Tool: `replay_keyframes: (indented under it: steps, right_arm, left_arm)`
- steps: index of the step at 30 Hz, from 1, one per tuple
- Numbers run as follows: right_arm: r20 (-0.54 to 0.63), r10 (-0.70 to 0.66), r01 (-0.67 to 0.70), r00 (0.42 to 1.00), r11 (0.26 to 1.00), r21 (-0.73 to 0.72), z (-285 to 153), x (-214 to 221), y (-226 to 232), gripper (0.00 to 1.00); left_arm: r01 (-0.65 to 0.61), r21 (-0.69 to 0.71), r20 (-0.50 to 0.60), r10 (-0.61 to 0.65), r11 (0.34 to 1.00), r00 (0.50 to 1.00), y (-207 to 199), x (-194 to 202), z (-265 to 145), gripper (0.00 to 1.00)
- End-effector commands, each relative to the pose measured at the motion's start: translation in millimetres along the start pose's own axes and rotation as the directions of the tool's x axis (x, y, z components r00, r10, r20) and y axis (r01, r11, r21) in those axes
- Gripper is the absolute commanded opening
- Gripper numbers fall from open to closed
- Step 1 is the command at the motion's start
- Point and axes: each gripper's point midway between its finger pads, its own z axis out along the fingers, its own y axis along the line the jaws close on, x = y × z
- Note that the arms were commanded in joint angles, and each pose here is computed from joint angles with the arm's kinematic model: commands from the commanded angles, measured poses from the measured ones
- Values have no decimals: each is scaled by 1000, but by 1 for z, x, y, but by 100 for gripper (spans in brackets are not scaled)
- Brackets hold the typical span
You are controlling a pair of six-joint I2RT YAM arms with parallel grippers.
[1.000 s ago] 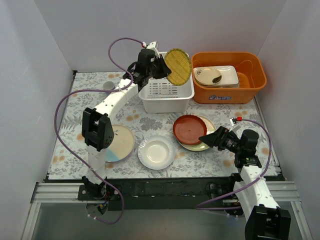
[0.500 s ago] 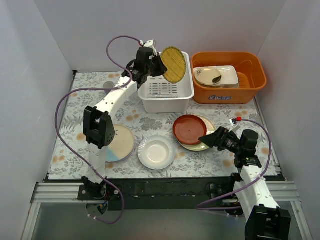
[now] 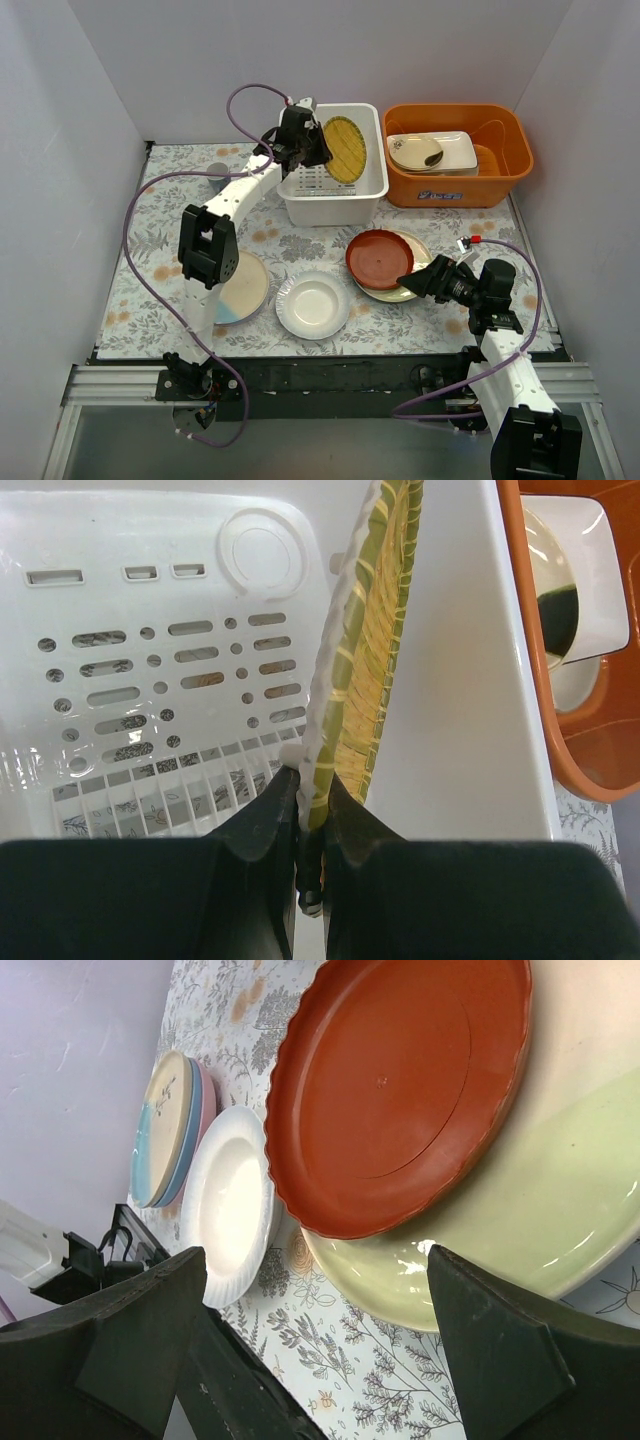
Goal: Place the plates into the plastic bin on the countertop
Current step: Place the plate in the plastic bin.
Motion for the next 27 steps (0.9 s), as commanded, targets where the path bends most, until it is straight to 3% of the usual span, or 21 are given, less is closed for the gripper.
replay_keyframes:
  steps: [1,27]
  right_arm:
    - [-1,-37,37,999,999,-17,0,-3,3,98]
    - [-13,-35,35,999,999,-6,2,-3,0,98]
  left_arm:
    - [-24,62,73,20,998,997,-21,-32,-13,0]
    - [-38,53,-111,44,998,993,6,30,16,0]
